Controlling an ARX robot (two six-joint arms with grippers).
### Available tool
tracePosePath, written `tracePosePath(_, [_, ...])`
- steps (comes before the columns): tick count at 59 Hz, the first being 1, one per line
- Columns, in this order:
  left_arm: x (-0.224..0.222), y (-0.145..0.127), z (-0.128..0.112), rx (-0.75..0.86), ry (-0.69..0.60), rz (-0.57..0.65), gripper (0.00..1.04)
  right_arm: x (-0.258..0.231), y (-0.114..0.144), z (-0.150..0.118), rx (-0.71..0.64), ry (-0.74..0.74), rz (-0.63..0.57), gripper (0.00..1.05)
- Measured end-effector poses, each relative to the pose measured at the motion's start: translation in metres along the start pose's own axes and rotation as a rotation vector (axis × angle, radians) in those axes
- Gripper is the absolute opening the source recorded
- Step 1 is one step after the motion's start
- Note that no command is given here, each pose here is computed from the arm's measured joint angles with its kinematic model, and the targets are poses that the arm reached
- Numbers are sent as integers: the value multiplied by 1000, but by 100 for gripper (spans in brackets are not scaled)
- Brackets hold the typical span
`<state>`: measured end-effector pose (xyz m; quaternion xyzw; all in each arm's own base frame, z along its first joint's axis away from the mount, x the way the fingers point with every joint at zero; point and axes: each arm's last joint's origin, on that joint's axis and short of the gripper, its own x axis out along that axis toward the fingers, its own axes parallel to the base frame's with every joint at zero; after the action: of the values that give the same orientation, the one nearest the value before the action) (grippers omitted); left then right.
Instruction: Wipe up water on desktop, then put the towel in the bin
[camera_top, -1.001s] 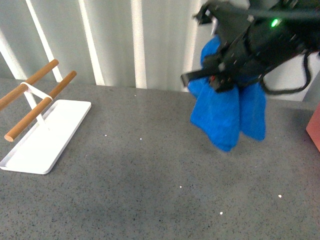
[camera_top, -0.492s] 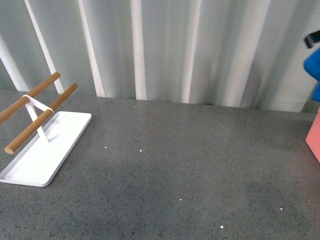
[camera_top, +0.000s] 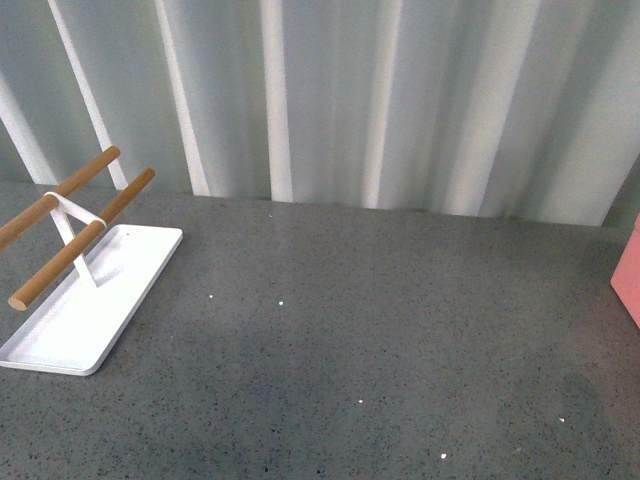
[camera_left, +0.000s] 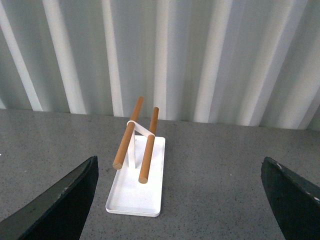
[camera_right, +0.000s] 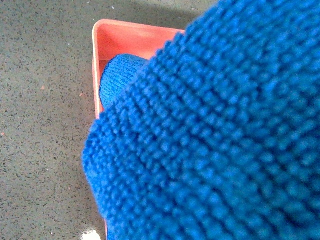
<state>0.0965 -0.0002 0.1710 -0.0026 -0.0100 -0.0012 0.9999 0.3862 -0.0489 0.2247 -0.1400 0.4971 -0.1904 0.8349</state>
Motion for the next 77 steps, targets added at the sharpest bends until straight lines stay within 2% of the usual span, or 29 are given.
tracePosePath(23, [0, 0, 0, 0, 0, 0, 98, 10, -17, -30, 43, 25, -52, 5])
tracePosePath(28, [0, 0, 0, 0, 0, 0, 98, 10, -19, -36, 51, 15, -33, 5])
tracePosePath(35, [0, 0, 0, 0, 0, 0, 98, 9, -26, -44, 85, 27, 58, 6])
tracePosePath(45, [0, 0, 0, 0, 0, 0, 98, 13, -37, -52, 116, 63, 61, 45])
tracePosePath(57, [0, 0, 0, 0, 0, 0, 98, 12, -37, -52, 116, 62, 60, 75])
tracePosePath(64, [0, 0, 0, 0, 0, 0, 98, 12, -36, -52, 115, 60, 62, 97])
tracePosePath(66, [0, 0, 0, 0, 0, 0, 98, 12, -36, -52, 115, 60, 62, 100])
tracePosePath(77, [0, 0, 0, 0, 0, 0, 98, 12, -37, -52, 117, 61, 61, 98])
